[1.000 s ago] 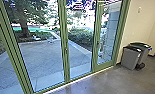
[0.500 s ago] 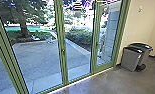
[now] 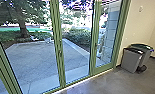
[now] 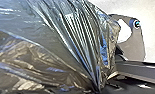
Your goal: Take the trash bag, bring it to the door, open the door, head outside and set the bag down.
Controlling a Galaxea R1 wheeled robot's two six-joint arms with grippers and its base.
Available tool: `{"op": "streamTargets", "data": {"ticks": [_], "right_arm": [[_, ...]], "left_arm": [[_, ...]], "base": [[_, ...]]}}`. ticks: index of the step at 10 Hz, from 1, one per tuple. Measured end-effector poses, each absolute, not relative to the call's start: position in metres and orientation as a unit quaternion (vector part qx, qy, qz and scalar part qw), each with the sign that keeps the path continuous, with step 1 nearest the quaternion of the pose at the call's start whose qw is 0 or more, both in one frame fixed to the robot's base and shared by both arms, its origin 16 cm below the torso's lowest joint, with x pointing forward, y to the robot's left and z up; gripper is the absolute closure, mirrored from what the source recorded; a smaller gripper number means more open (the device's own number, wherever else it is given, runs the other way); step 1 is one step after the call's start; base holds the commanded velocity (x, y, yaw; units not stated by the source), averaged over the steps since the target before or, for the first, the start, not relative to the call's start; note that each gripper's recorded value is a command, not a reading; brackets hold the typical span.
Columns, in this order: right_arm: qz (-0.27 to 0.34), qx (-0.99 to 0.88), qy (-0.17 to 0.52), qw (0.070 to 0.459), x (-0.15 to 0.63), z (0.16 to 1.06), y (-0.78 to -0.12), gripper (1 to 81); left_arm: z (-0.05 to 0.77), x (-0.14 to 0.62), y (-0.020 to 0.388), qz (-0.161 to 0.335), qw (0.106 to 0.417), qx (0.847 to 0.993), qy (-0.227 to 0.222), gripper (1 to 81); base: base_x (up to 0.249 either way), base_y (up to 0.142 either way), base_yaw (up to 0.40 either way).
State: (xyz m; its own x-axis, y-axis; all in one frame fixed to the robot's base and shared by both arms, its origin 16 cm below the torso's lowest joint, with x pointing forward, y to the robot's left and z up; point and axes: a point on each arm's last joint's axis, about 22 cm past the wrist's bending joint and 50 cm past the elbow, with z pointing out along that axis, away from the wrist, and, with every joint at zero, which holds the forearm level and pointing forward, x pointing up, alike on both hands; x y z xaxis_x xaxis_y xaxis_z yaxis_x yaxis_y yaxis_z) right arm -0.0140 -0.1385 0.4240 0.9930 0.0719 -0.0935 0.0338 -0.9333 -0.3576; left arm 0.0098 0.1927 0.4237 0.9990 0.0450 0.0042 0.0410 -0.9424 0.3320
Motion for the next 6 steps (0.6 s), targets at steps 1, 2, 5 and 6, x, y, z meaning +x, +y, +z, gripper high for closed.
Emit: {"op": "streamTargets", "data": {"ticks": [1,2,5,6], "right_arm": [[0.053,-0.982,-0.027,0.180,-0.0140,0.4240,-0.1386,1.0],[0.052,-0.982,-0.027,0.180,-0.0136,0.4240,-0.1386,1.0],[0.053,-0.982,-0.026,0.180,-0.0141,0.4239,-0.1388,1.0],[0.053,-0.982,-0.026,0.180,-0.0144,0.4239,-0.1388,1.0]], "left_arm": [[0.4237,0.0106,0.1916,0.007,0.169,0.985,0.022,81.1],[0.4238,0.0119,0.1895,0.010,0.169,0.985,0.022,81.1],[0.4238,0.0123,0.1885,0.011,0.170,0.985,0.022,81.1],[0.4237,0.0119,0.1899,0.011,0.169,0.985,0.022,81.1]], "base": [[0.163,-0.085,0.000],[0.163,-0.085,0.000],[0.163,-0.090,0.000],[0.163,-0.096,0.000]]}}
